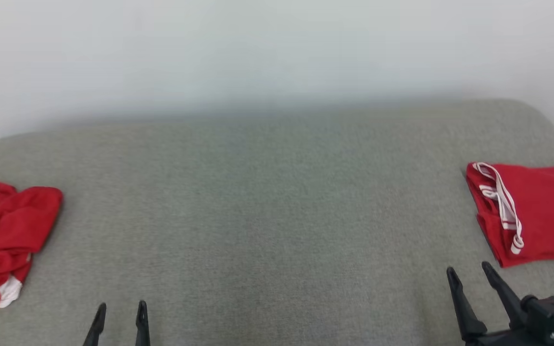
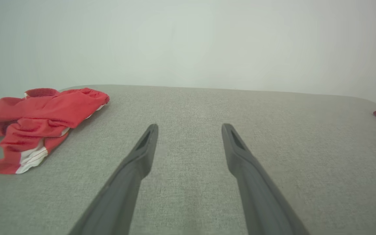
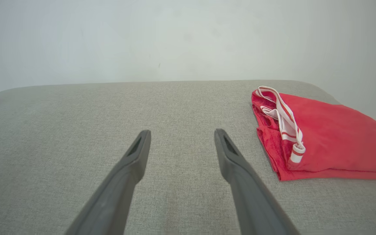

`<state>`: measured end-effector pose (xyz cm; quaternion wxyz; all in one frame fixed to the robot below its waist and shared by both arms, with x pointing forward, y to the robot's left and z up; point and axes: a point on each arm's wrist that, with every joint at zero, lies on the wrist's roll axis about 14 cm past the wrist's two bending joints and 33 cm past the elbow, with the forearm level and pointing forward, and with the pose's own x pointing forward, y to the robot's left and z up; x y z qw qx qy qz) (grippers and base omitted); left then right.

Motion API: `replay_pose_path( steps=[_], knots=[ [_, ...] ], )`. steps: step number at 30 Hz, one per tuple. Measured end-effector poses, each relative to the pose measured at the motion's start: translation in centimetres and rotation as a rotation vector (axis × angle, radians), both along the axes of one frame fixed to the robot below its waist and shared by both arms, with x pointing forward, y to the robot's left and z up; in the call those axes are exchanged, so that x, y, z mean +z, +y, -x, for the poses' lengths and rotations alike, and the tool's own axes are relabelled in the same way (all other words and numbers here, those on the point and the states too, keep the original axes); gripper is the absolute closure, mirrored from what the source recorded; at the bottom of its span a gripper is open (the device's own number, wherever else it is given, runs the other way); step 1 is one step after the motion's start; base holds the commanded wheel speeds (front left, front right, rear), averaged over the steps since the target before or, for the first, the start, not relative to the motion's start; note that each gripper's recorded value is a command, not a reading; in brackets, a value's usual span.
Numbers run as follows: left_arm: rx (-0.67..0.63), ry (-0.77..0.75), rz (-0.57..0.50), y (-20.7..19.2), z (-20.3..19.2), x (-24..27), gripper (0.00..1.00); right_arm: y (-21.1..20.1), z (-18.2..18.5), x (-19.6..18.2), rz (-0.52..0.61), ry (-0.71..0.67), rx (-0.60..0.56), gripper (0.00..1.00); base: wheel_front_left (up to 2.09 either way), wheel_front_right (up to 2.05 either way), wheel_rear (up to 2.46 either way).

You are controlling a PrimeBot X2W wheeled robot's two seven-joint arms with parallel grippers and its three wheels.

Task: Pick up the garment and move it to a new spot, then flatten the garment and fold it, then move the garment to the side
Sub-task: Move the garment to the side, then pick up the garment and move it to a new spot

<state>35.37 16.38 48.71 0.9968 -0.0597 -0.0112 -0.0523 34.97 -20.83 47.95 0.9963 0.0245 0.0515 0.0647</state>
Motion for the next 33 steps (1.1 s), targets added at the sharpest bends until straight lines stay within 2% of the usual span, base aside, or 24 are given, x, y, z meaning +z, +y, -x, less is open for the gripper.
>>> replay_pose_path(
  steps=[14,33],
  knots=[
    [0.076,-0.029,0.012,2.2,3.1,0.8,0.00,2.9,1.2,-0.4,-0.057,-0.024,0.046,0.00,0.00,0.00,0.00],
    [0.088,-0.033,0.022,2.6,3.3,0.9,0.00,2.8,1.0,-0.9,-0.069,-0.025,0.022,0.00,0.00,0.00,0.00]
  ],
)
